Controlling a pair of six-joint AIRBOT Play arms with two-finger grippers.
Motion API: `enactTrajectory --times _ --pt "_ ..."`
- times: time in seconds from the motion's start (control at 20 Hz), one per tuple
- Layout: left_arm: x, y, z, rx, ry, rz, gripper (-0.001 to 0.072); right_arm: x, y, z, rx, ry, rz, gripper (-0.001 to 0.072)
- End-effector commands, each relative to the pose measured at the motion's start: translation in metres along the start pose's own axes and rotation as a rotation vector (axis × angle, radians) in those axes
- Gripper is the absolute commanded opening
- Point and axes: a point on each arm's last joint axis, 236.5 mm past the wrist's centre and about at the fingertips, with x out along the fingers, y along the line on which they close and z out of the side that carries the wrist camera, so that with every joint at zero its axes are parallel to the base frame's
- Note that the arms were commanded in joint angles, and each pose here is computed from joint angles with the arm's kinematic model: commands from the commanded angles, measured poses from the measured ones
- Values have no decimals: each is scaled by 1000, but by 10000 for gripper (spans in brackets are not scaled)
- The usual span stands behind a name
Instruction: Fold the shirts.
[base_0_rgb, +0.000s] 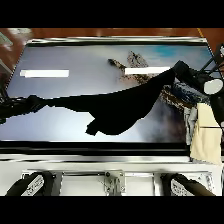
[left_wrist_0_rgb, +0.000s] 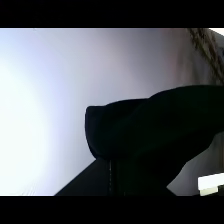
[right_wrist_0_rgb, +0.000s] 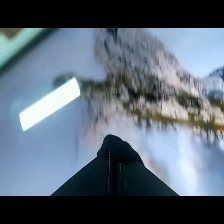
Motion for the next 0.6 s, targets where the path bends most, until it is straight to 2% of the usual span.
enactTrajectory --times 0.0,0.1,0.15,0.25,0.4,0.55 --pt "32 12 -17 8 88 -2 34 43 -32 2 86 -76 -44 61" --pt "43 20 -25 -20 130 -2 33 63 -52 -49 96 98 -86 62" --pt "49 24 -29 -31 148 -1 33 69 -60 -74 106 187 -102 104" --pt "55 31 -34 -52 171 3 33 63 -63 -109 96 332 -107 599" --pt "59 38 -28 -48 147 22 34 8 -54 -174 -67 697 -68 614" --pt "61 48 -12 -45 77 60 33 -59 -37 -251 -37 1088 -21 614"
